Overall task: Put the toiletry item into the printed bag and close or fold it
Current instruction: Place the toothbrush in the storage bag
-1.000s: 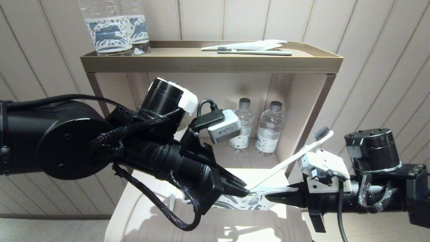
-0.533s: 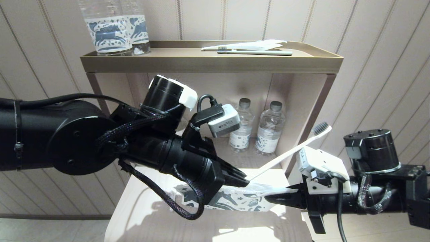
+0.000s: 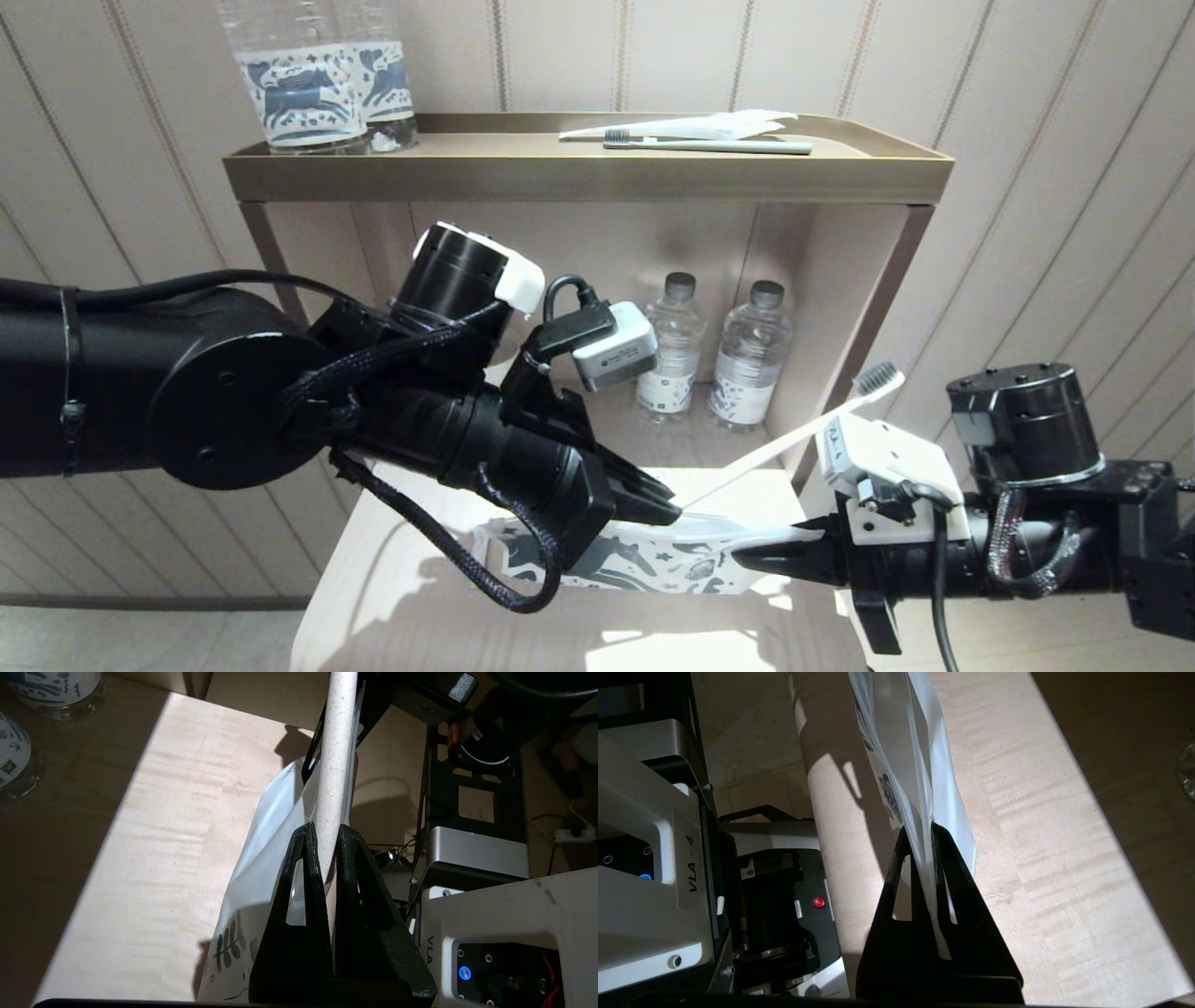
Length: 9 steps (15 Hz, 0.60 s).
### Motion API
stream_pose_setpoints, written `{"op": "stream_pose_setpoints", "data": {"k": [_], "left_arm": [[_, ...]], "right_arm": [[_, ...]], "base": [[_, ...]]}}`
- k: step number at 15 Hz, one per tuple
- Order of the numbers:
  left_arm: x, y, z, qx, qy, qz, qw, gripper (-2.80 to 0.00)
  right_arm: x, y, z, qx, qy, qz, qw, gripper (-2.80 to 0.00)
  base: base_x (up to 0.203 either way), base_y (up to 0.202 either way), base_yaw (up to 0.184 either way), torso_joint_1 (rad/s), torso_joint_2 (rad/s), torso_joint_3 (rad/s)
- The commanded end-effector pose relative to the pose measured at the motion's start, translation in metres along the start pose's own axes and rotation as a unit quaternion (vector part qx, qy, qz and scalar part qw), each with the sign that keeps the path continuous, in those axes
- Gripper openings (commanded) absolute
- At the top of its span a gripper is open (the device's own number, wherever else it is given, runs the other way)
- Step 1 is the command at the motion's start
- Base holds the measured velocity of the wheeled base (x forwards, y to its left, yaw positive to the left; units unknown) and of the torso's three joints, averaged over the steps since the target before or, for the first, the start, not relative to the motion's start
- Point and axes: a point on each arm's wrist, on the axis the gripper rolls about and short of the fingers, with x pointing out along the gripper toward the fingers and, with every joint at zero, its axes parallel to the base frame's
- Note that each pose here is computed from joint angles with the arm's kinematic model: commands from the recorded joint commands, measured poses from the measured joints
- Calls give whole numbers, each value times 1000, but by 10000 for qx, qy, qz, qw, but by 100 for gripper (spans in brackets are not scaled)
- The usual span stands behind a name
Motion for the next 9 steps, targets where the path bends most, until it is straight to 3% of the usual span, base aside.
{"op": "stream_pose_setpoints", "data": {"k": [1, 9], "left_arm": [[-2, -2, -1, 23, -25, -8, 10000, -280], [-3, 10, -25, -28, -139, 218, 9997, -280]], "right_arm": [[-1, 0, 1, -31, -26, 9, 10000, -280], [-1, 1, 1, -40, -37, 3, 10000, -280]], "base": [[0, 0, 0, 0, 0, 0], [0, 0, 0, 0, 0, 0]]}}
